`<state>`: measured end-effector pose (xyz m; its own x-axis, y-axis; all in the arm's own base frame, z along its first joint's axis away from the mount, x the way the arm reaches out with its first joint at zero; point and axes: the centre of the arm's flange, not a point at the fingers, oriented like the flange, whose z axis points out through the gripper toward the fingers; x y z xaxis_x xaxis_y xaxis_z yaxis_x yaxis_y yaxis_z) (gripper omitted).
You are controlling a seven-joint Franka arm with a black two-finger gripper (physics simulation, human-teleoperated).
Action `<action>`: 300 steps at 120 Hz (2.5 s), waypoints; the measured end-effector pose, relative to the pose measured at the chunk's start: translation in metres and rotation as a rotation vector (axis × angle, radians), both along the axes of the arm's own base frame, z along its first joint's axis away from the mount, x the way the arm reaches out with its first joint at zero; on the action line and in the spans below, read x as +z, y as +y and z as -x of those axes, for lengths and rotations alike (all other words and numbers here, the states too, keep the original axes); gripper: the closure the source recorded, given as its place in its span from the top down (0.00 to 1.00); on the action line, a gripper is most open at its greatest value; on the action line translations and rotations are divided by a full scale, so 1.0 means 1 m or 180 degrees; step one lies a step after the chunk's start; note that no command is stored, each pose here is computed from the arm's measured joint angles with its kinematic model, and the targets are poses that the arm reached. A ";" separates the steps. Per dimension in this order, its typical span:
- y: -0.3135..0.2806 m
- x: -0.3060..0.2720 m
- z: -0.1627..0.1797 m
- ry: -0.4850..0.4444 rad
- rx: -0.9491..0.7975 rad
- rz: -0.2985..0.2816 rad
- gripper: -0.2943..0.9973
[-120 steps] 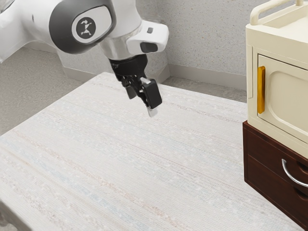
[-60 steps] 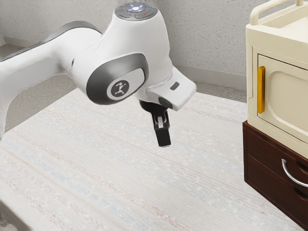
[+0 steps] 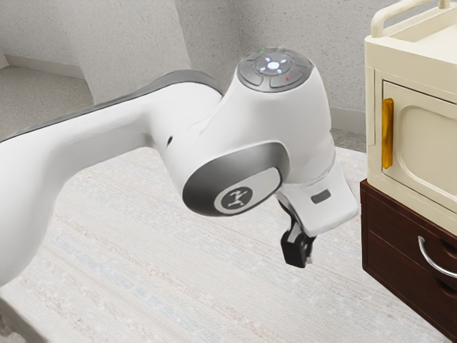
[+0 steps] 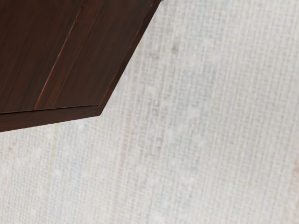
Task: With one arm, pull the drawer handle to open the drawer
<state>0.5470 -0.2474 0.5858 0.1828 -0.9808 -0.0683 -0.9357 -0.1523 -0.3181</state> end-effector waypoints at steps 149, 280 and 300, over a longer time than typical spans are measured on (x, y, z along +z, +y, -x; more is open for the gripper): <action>-0.133 0.005 0.063 -0.0329 -0.1525 -0.0302 0.77; -0.158 -0.037 0.046 -0.0521 -0.1704 -0.0221 0.77; -0.151 -0.036 0.039 -0.0546 -0.1658 -0.0211 0.77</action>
<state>0.5083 -0.3979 0.5501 -0.3116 -0.9391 -0.1449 -0.8158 0.3426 -0.4659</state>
